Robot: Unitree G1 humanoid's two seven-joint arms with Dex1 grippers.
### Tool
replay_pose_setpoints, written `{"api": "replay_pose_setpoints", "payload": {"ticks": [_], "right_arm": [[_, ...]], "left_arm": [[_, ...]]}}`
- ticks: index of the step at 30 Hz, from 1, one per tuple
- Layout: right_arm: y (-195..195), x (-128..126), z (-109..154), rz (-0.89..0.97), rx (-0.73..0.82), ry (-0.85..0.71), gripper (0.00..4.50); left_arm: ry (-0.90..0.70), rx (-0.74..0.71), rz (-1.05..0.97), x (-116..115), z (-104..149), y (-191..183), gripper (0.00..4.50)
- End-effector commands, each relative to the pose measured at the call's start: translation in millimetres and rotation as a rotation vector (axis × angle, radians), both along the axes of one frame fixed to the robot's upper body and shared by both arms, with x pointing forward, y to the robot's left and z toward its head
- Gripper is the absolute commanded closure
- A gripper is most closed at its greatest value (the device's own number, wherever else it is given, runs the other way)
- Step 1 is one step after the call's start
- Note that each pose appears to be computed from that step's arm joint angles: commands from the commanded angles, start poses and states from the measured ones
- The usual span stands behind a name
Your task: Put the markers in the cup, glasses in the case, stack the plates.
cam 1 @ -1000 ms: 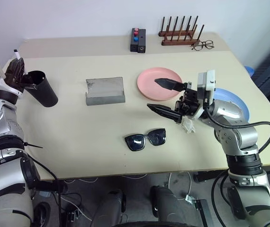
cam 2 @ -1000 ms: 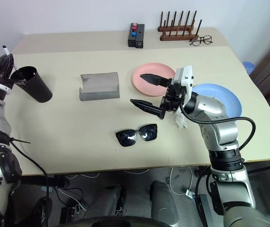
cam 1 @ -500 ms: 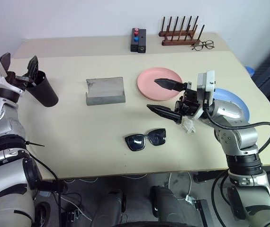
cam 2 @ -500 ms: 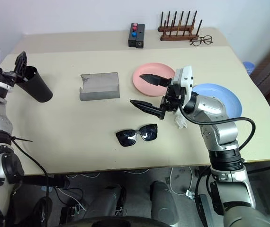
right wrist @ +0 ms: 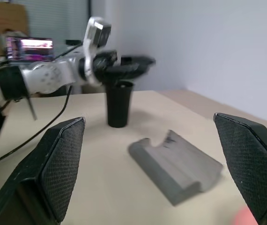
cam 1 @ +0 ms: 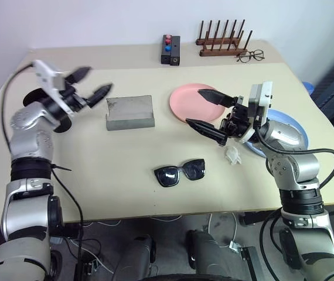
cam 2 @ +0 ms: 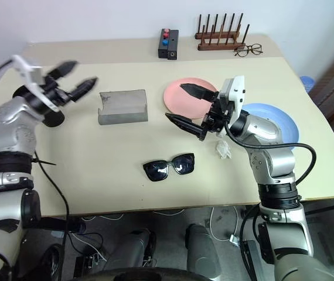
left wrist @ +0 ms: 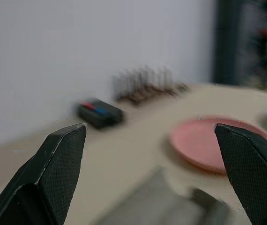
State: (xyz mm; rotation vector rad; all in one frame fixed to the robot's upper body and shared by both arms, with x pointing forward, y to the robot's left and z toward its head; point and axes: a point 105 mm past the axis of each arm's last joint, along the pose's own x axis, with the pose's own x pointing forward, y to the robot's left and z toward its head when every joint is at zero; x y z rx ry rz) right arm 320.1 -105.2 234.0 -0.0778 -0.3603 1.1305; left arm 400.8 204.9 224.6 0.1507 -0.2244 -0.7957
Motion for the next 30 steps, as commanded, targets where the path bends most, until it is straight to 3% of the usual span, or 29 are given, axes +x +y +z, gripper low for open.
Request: {"api": "replay_pose_setpoints", "payload": {"ticks": [1, 7, 13, 16, 22, 30], "right_arm": [[-2.2, -3.9, 14.8, -0.016, 0.026, -0.07, 0.0], [-4.0, -7.6, 10.8, -0.05, 0.018, -0.075, 0.0], [-8.4, -11.8, 8.5, -0.081, 0.012, -0.076, 0.0], [-8.4, -12.0, 7.9, -0.09, 0.014, -0.076, 0.0], [-7.7, -11.6, 5.9, -0.1, 0.01, -0.08, 0.0], [-6.1, -9.7, 5.8, -0.1, 0.003, -0.088, 0.0]], "left_arm": [[0.122, 0.151, -0.013, 9.8, -29.2, -8.7, 0.02], [0.247, 0.295, -0.049, 25.2, -72.8, -43.8, 0.02], [0.308, 0.294, -0.031, 33.5, -77.9, -55.5, 0.02], [0.326, 0.304, -0.048, 33.5, -80.0, -61.0, 1.23], [0.346, 0.325, -0.093, 31.6, -78.7, -67.7, 4.35], [0.346, 0.283, -0.166, 26.5, -72.2, -72.6, 4.44]]}}
